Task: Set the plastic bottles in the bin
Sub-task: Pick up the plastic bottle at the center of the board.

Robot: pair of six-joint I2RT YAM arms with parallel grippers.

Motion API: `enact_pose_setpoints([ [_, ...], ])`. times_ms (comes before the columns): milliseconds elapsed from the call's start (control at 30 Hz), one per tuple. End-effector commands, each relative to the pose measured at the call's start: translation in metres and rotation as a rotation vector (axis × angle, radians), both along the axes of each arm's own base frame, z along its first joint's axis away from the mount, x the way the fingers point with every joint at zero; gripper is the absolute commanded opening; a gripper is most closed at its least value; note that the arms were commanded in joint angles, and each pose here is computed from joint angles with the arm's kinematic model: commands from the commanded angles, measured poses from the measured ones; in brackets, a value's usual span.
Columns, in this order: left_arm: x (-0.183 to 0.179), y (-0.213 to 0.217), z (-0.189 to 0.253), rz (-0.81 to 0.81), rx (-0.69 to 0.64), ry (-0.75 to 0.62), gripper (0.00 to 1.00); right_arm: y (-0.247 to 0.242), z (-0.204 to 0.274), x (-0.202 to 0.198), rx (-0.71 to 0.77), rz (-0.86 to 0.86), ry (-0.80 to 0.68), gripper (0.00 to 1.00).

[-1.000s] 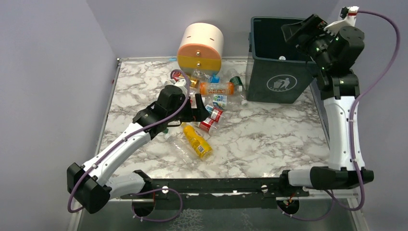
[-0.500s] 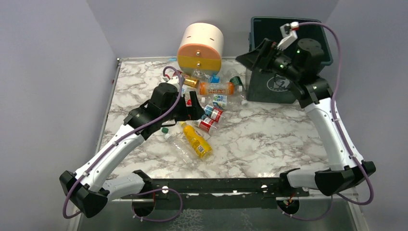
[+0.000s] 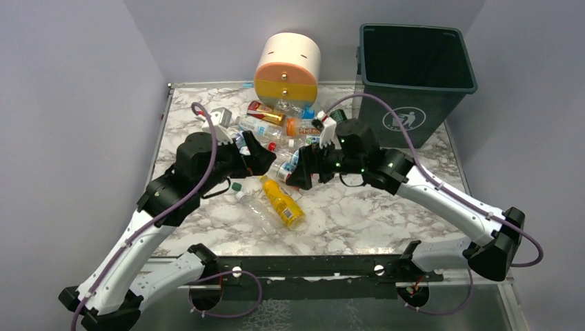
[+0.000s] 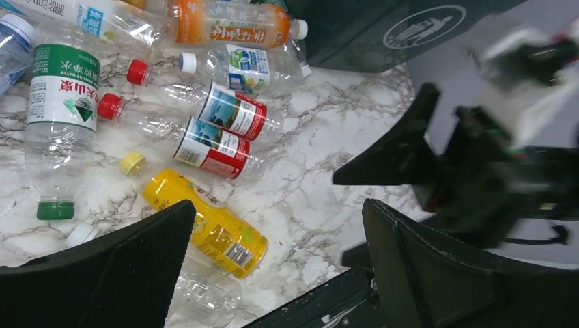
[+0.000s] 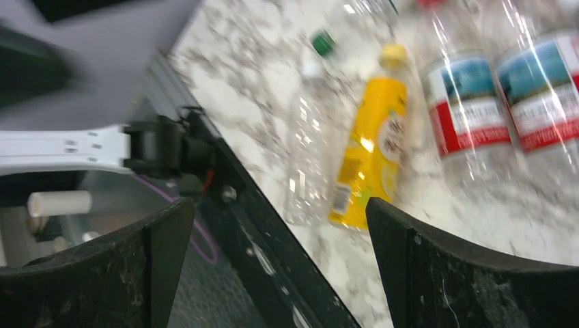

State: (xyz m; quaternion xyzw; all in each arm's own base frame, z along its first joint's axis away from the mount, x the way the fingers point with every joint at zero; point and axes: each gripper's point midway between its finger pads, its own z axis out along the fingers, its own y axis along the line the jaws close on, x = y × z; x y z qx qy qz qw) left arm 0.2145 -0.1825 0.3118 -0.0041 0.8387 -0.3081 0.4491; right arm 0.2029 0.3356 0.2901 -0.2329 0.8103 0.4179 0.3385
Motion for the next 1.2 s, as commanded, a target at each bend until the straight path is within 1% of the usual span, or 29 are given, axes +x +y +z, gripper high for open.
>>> enact_pose_setpoints([
  [0, -0.013, 0.019, 0.032, 0.072, -0.099, -0.058, 0.99, -0.014, -0.048, -0.006, -0.109, -0.068, 0.03, 0.98],
  [167, -0.032, 0.044, 0.051, 0.136, -0.19, -0.129, 0.99, -0.009, -0.095, -0.015, -0.242, -0.073, 0.039, 0.98],
  [267, -0.042, 0.046, 0.052, 0.119, -0.218, -0.142, 0.99, 0.001, -0.117, -0.016, -0.292, -0.067, 0.037, 0.98],
  [367, -0.047, 0.039, 0.043, 0.071, -0.214, -0.12, 0.99, 0.012, -0.135, -0.009, -0.355, -0.074, 0.022, 0.98],
  [500, -0.052, 0.03, 0.031, 0.015, -0.212, -0.08, 0.99, 0.017, -0.154, 0.01, -0.452, -0.116, 0.002, 0.98],
  [600, -0.051, 0.026, 0.023, -0.011, -0.182, -0.07, 0.99, 0.016, -0.167, 0.019, -0.519, -0.14, -0.004, 0.98],
  [700, -0.049, 0.019, 0.019, -0.047, -0.146, -0.052, 0.99, 0.021, -0.174, 0.023, -0.545, -0.123, -0.011, 0.98],
  [833, -0.046, 0.009, 0.015, -0.09, -0.112, -0.015, 0.99, 0.037, -0.183, 0.02, -0.544, -0.049, 0.013, 0.96],
  [1000, -0.042, 0.004, 0.013, -0.097, -0.105, 0.005, 0.99, 0.042, -0.205, 0.012, -0.572, -0.004, 0.073, 0.95],
  [1167, -0.037, -0.007, 0.008, -0.126, -0.112, 0.02, 0.99, 0.036, -0.22, 0.008, -0.595, -0.001, 0.089, 0.95],
])
